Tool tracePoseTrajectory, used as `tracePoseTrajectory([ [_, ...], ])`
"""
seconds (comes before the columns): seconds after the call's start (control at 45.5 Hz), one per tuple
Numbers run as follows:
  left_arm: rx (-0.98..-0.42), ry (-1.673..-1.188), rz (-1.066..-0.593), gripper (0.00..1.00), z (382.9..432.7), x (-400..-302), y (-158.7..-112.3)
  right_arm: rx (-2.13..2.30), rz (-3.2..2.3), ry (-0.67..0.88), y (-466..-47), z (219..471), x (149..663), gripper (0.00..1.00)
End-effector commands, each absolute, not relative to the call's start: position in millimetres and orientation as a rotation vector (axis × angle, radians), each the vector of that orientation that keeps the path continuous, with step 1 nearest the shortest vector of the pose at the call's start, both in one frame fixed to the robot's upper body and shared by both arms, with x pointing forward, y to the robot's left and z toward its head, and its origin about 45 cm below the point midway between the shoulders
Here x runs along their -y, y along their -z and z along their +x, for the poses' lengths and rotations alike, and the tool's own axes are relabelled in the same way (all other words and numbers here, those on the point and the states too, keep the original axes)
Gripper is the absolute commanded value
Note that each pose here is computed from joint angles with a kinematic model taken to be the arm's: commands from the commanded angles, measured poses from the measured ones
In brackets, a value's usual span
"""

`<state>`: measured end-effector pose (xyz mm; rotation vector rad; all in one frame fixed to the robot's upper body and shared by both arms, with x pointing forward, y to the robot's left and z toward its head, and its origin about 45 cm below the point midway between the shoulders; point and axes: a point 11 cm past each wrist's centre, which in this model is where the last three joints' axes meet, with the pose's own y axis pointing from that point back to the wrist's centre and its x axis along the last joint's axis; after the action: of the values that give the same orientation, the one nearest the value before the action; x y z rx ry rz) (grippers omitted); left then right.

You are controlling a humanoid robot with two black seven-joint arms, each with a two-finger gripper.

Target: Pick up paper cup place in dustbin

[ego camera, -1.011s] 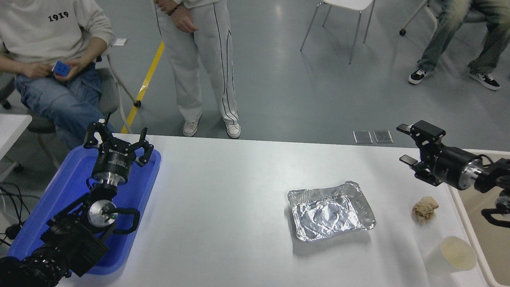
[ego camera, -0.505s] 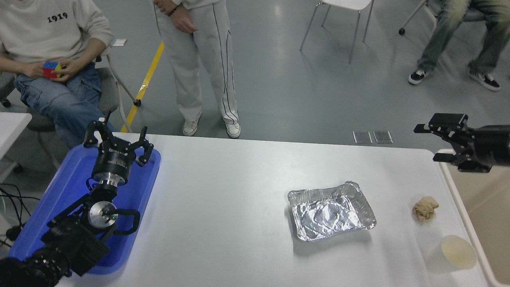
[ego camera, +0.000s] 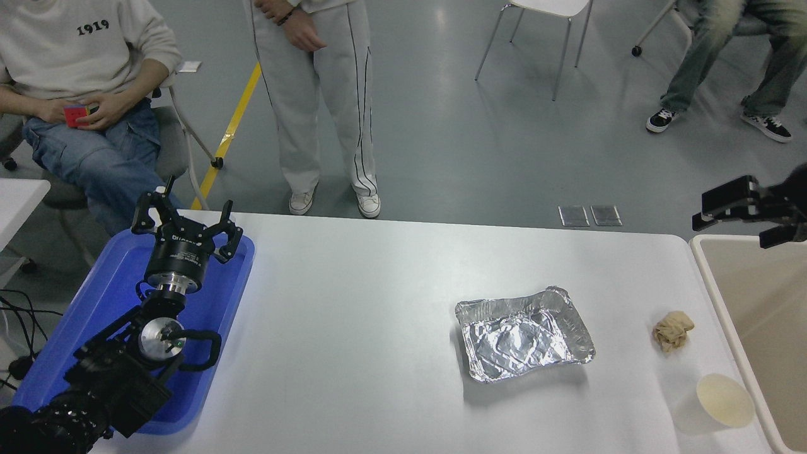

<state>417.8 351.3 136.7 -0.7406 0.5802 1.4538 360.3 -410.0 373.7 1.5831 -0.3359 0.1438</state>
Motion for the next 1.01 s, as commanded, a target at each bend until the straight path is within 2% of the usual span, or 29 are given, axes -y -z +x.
tracePoseTrajectory([
  [0.0,-0.58,-1.454,-0.74,1.0,417.8,-351.6,-136.8,0.21,1.428,-0.189,-411.5,362.0,396.7,1.0],
  [0.154,-0.581,-1.453,-0.741,1.0,417.8,-350.9,-136.6,0.207,1.363,-0.227,-428.7,361.9,399.7,1.0],
  [0.396,-0.581,-1.453,-0.741,1.0,417.8,-350.9,-136.6,0.19,1.324,-0.226,-428.6,359.0,408.4,1.0],
  [0.703,-0.581,-1.453,-0.741,1.0,417.8,-350.9,-136.6,0.239,1.285,-0.094,-417.5,334.3,457.6,1.0],
  [0.989,-0.58,-1.454,-0.74,1.0,417.8,-351.6,-136.8,0.23,1.294,0.034,-381.0,313.0,488.7,1.0],
])
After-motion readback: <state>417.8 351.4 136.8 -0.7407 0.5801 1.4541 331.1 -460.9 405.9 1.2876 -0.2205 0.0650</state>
